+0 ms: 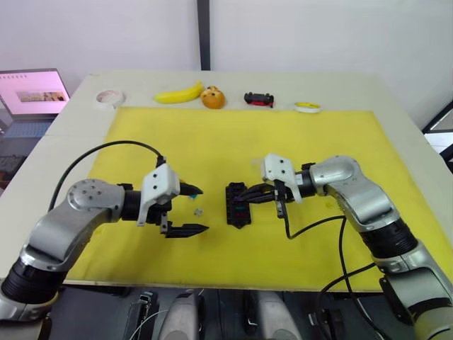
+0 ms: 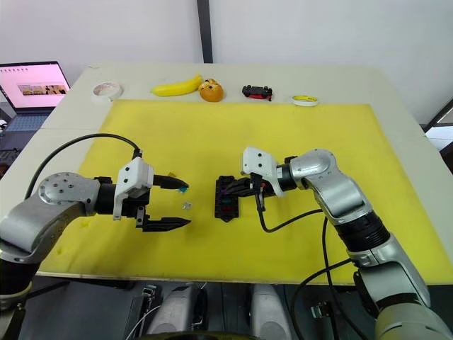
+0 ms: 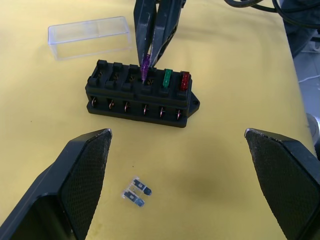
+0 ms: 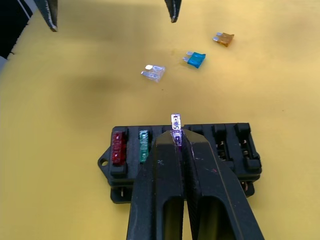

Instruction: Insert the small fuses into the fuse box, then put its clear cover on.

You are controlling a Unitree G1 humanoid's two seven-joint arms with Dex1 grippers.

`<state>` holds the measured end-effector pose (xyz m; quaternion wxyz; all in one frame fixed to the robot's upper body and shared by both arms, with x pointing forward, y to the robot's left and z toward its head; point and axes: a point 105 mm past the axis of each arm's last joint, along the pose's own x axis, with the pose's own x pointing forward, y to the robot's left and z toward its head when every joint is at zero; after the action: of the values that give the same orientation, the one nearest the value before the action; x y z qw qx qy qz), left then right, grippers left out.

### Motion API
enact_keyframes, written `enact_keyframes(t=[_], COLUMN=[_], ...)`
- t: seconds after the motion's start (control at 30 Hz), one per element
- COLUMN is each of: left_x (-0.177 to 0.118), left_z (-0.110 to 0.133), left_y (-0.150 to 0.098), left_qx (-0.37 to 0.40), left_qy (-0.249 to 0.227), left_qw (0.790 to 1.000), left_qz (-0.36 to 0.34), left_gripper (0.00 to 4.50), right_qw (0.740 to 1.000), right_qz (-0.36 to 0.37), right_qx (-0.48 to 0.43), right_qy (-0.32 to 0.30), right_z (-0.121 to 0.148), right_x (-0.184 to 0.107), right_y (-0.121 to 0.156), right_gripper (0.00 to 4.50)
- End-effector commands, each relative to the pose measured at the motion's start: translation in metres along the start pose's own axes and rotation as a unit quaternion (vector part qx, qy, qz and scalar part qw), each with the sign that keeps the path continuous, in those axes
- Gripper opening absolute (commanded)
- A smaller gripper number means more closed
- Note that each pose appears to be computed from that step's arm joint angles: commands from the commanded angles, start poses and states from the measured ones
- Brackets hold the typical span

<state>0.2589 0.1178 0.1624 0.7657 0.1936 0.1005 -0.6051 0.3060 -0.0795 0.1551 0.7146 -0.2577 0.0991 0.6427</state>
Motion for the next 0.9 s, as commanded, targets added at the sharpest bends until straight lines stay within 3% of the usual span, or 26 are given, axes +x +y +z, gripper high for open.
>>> enact_keyframes(t=[0.03,0.33,0.9], left_x=[-0.003,-0.002,-0.002], left_z=[0.009,0.010,0.010], left_y=[0.001,0.001,0.001], left_qx=[0.022,0.022,0.023], left_qy=[-0.008,-0.009,-0.008], left_qw=[1.000,1.000,1.000], left_qz=[0.004,0.005,0.005], left_gripper=[4.50,4.50,4.50], right_qw=[1.000,1.000,1.000], right_qz=[-0.003,0.003,0.017], right_qx=[-0.013,-0.008,-0.004], right_qy=[-0.005,0.000,-0.024], right_z=[0.005,-0.003,0.010], right_x=[-0.003,0.000,-0.002], right_y=[-0.002,-0.001,0.005], right_gripper=[0.03,0.03,0.03])
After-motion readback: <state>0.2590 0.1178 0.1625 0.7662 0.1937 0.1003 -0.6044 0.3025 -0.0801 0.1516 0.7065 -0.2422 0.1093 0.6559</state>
